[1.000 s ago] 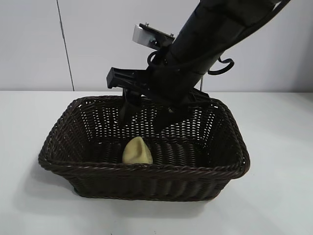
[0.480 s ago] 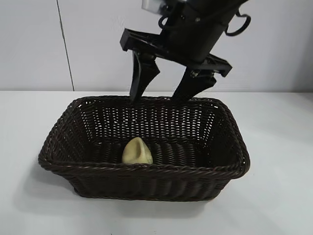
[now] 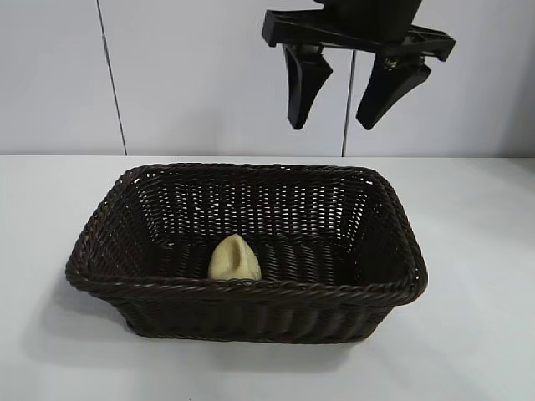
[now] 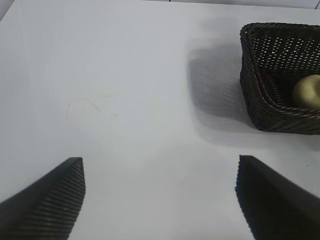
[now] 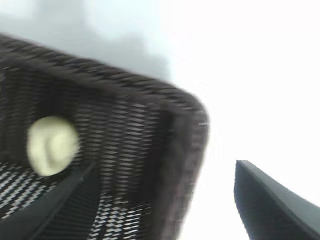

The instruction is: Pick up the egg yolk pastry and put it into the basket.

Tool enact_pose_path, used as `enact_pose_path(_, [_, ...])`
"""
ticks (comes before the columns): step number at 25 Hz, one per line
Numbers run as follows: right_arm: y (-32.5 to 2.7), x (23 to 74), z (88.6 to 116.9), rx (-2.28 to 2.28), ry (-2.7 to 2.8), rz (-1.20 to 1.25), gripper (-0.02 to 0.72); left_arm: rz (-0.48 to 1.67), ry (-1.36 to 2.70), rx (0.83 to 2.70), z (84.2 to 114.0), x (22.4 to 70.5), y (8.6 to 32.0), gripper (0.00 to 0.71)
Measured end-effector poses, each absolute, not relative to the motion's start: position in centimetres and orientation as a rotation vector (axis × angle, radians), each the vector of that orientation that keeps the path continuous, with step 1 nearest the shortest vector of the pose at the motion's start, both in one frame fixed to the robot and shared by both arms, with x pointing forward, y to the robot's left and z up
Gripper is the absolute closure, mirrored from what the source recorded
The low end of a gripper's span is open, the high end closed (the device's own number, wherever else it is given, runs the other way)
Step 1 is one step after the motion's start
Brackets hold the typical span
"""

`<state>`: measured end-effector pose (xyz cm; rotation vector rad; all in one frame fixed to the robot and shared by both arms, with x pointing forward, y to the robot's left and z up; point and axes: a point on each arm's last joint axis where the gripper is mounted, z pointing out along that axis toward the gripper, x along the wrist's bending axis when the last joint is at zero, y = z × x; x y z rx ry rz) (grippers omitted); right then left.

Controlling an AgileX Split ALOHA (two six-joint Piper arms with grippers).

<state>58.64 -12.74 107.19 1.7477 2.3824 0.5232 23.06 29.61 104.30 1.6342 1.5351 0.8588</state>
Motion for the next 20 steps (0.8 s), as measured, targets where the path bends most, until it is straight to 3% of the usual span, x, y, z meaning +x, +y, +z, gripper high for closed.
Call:
enact_pose_path(6, [-16.6,60.0,107.1,1.845,2.291,0.442,0.164,0.859,1.535,1.634,104.3,23.1,29.6,0.114])
enact_pose_path(20, [-29.3,61.5,106.9,2.071,2.027,0.157,0.164,0.859,1.535,1.634,104.3,23.1,29.6,0.114])
